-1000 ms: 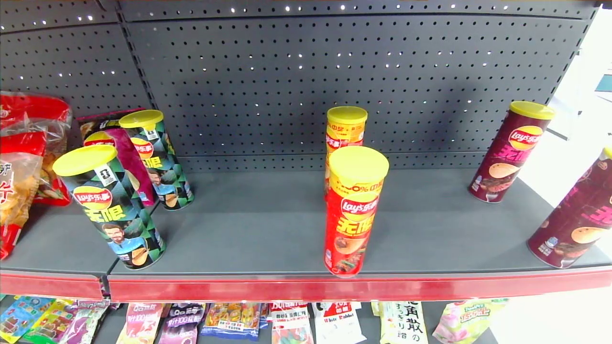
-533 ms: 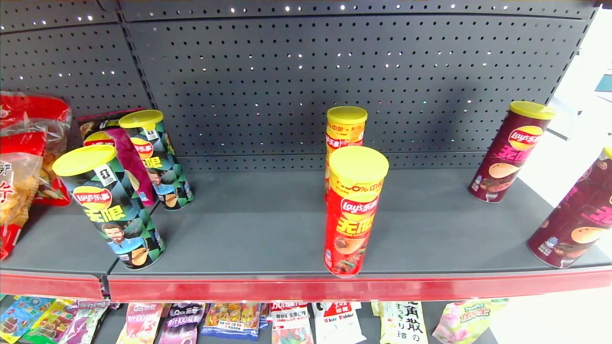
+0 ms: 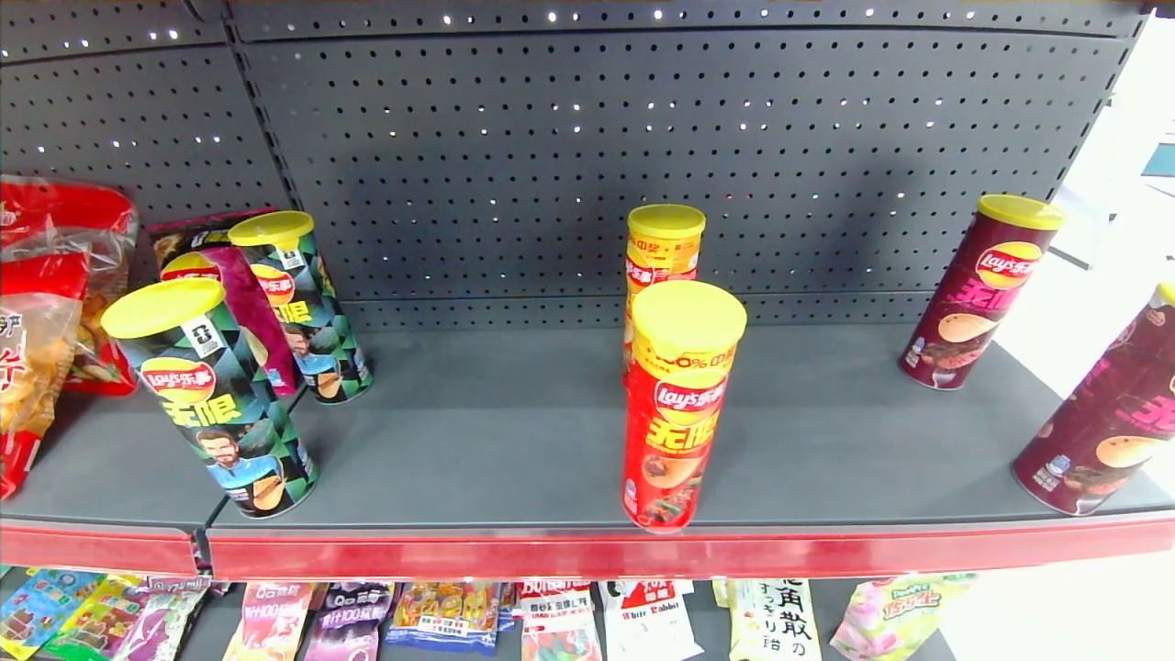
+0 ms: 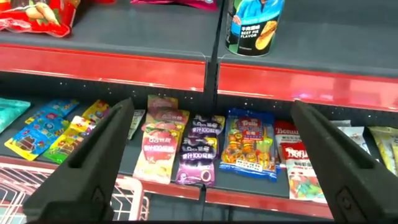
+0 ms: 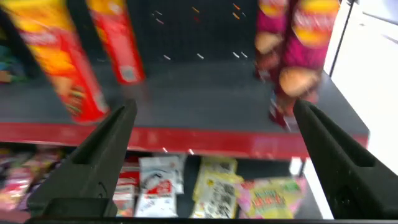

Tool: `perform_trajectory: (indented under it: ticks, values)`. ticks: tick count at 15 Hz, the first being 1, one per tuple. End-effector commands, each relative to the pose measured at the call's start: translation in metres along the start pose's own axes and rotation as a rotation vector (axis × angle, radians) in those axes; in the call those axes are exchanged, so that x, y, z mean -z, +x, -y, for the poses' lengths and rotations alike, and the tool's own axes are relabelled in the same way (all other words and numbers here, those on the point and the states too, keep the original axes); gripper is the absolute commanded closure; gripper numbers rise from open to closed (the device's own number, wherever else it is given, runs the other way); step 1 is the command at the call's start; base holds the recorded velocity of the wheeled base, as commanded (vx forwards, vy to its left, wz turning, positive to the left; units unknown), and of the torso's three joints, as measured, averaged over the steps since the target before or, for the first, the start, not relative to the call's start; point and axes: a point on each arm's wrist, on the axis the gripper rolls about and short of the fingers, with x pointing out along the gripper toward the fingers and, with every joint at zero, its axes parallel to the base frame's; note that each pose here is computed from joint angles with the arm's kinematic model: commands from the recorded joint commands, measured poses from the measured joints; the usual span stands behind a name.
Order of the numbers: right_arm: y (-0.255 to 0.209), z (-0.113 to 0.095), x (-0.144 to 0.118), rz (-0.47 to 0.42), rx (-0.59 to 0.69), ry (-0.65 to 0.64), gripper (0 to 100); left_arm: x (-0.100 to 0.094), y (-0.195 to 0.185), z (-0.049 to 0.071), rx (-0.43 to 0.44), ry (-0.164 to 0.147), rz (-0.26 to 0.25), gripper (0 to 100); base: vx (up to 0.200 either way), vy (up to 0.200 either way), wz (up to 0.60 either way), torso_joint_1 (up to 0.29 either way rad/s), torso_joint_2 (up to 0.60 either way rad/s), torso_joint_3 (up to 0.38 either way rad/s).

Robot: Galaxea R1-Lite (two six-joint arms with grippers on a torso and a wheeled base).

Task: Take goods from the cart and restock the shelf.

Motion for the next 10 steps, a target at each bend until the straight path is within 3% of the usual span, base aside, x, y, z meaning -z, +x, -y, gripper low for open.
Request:
perform_trajectory:
  ticks: [1, 3, 6, 10]
  values:
    - [0.031, 0.002, -0.014, -0.151, -0.129, -0.092, 0, 0.0, 0.0, 0.0, -0.001, 0.0, -0.001, 0, 0.0, 0.0, 0.0, 0.0, 0.0, 0.0]
    - [0.055, 0.003, -0.01, -0.282, -0.156, -0.139, 0, 0.0, 0.0, 0.0, -0.001, 0.0, -0.001, 0, 0.0, 0.0, 0.0, 0.0, 0.0, 0.0]
    - [0.095, -0.004, -0.009, -0.438, -0.364, -0.108, 0, 0.0, 0.0, 0.0, -0.001, 0.0, -0.001, 0, 0.0, 0.0, 0.0, 0.0, 0.0, 0.0]
    - [0.148, -0.011, -0.012, -0.574, -0.396, -0.099, 0, 0.0, 0.0, 0.0, -0.001, 0.0, -0.001, 0, 0.0, 0.0, 0.0, 0.0, 0.0, 0.0]
